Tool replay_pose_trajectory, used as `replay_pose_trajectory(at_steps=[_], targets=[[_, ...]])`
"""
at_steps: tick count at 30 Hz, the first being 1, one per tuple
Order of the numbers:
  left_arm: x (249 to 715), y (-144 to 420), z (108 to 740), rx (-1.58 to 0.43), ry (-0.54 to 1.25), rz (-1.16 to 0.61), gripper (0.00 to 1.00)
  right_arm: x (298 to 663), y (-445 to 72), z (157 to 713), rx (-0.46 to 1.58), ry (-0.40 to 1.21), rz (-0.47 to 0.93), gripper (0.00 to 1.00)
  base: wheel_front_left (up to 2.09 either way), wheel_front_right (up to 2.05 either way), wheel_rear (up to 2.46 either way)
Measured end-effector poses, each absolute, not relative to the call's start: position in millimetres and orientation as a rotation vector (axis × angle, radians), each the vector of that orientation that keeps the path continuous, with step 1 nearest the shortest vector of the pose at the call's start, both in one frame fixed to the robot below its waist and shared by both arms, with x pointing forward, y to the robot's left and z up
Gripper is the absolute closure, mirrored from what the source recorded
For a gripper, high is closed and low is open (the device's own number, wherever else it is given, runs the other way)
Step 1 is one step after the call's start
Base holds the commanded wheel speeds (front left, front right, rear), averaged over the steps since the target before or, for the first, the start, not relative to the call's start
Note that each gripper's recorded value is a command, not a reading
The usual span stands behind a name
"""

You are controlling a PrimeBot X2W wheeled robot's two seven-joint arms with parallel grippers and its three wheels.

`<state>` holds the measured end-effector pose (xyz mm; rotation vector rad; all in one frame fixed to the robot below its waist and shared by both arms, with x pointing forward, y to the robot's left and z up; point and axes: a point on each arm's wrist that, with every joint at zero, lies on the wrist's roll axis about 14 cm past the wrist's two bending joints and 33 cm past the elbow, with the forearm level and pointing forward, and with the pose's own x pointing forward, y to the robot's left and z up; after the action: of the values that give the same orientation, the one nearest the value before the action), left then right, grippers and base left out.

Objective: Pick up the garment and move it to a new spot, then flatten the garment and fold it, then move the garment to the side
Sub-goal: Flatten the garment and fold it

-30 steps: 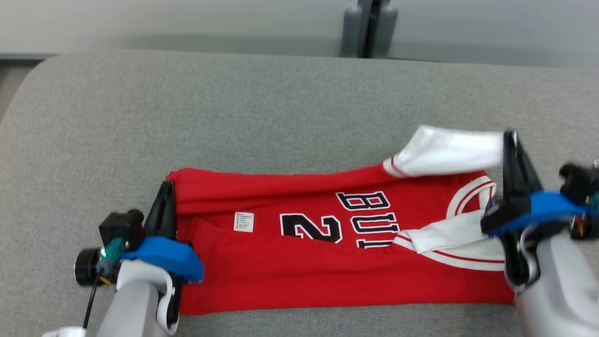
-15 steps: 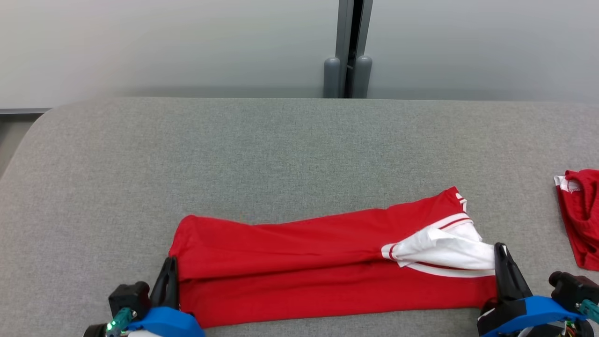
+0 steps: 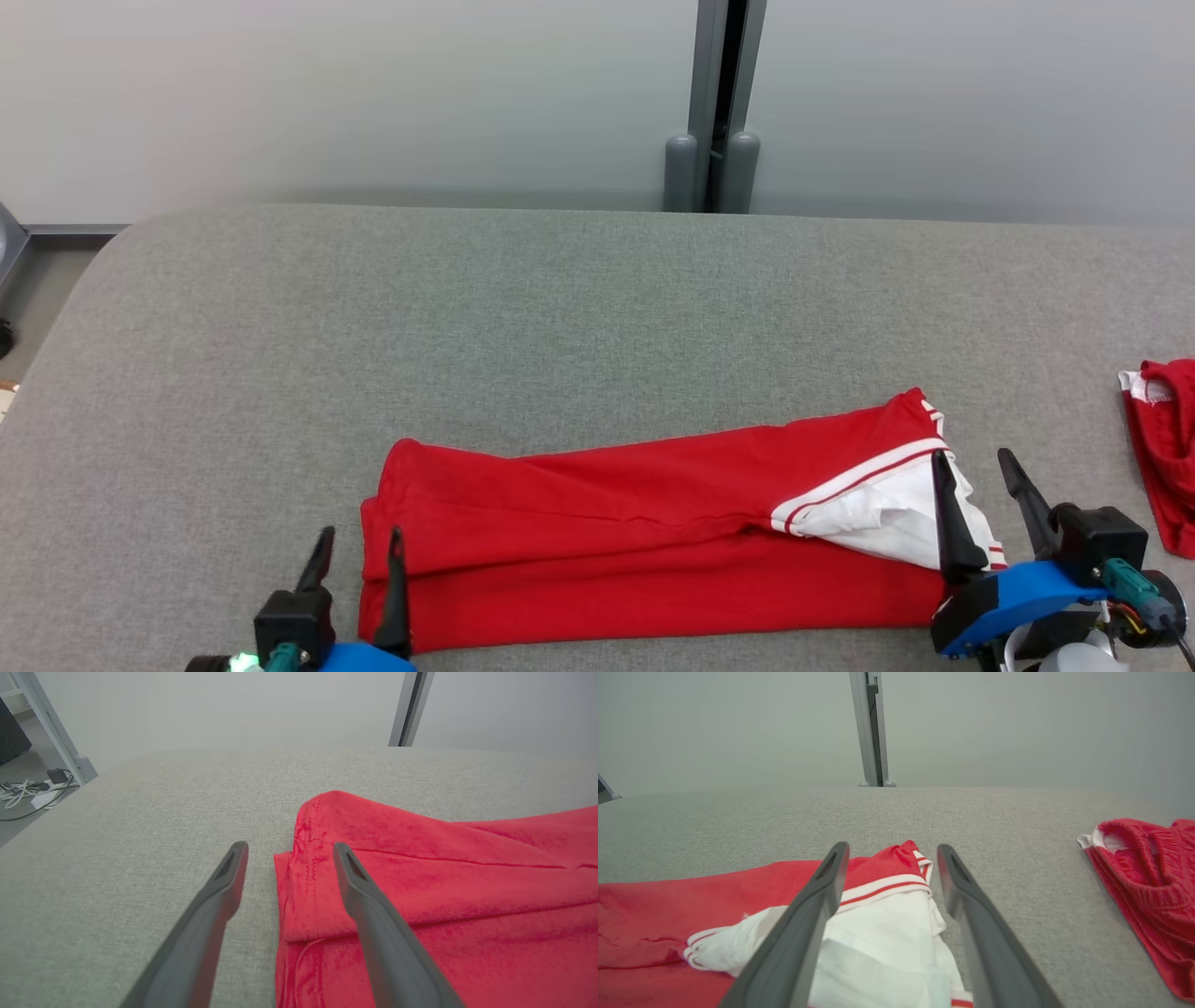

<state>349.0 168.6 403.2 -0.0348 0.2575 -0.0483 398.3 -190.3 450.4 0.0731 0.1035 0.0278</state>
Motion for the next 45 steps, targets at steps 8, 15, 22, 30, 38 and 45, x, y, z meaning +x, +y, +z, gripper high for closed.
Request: replay_pose_trajectory(at_steps=[8,15,22,30,38,45], targets=[[330.4,158.7,395.6,-0.052,0.285,-0.072,0.0,390.9,-183.8,439.1,0.051,0.144,0.045,0.0,0.0,0.0,0.0],[330.5,154.8,389.3,-0.056,0.307,-0.081,0.0,396.7,-189.2,414.1,0.044,0.233,0.023,0.0,0.0,0.0,0.0],[335.3,160.5,384.5,-0.063,0.324,-0.063,0.0,400.4,-200.1,365.7,0.028,0.456,-0.009,0.0,0.0,0.0,0.0],[335.5,169.5,379.1,-0.064,0.341,-0.032,0.0,405.4,-184.6,353.8,0.13,0.482,-0.004,1.0,0.0,0.0,0.0],[341.6,156.4,379.8,-0.071,0.338,-0.075,0.0,403.8,-251.8,377.1,0.183,0.362,-0.198,1.0,0.0,0.0,0.0],[348.2,140.9,383.6,-0.085,0.325,-0.12,0.0,416.9,-258.3,432.4,0.179,0.155,-0.209,1.0,0.0,0.0,0.0]])
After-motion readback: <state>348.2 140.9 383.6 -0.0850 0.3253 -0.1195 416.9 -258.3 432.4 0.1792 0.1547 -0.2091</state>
